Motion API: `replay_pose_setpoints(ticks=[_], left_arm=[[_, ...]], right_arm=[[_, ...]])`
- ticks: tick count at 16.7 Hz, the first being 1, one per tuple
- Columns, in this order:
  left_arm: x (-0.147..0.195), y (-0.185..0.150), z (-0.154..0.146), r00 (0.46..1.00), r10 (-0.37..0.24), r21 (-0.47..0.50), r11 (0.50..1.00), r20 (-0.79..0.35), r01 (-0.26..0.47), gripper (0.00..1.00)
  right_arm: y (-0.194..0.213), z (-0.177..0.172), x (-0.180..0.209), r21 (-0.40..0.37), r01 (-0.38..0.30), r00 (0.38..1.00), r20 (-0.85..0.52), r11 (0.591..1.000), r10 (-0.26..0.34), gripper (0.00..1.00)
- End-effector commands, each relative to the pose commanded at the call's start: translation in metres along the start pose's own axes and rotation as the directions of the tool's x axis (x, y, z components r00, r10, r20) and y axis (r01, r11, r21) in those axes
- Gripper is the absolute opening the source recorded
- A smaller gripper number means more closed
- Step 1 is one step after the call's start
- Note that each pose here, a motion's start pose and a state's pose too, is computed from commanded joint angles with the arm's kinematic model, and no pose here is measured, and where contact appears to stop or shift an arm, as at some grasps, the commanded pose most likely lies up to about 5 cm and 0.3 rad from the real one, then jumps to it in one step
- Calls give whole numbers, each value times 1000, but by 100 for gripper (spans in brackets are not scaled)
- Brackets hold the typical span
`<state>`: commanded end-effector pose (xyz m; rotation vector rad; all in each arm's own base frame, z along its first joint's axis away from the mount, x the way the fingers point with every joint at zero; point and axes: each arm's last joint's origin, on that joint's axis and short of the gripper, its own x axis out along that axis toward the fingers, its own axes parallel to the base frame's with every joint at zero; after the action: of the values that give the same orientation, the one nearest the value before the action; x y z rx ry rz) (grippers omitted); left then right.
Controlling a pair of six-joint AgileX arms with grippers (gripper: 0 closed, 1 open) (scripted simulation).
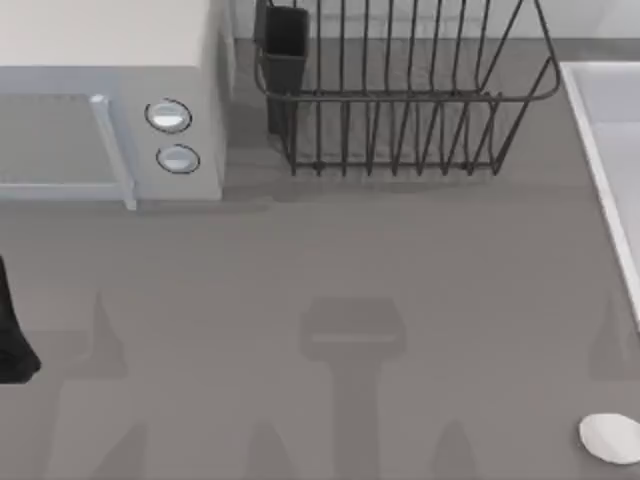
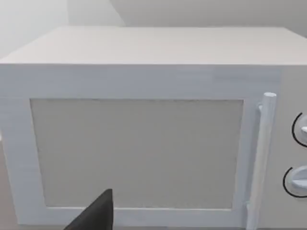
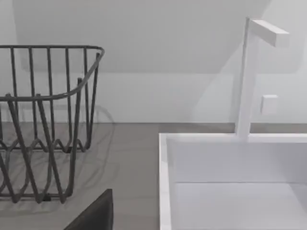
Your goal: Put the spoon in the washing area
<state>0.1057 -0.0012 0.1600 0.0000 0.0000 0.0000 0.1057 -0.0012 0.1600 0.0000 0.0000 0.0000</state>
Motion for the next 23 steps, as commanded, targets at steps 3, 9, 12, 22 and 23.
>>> replay_pose_setpoints(ticks=[3,9,12,22,23], left_arm=[[0,0,0,1000,0,0,1000,0,0,100],[0,0,0,1000,0,0,1000,0,0,100],[0,0,0,1000,0,0,1000,0,0,100],[0,0,0,1000,0,0,1000,0,0,100],[0,0,0,1000,0,0,1000,0,0,100]], right_arm=[[0,1,0,-12,1,1000,-13,1000,-1,100],[-1,20,9,-273,-79,950,-311,959,-11,100],[-2,26,22,-442,-288,823,-568,850,-16,100],[-9,30,78,-117,-967,118,-993,227,-9,100],[-10,31,83,-76,-980,76,-997,182,-7,100]])
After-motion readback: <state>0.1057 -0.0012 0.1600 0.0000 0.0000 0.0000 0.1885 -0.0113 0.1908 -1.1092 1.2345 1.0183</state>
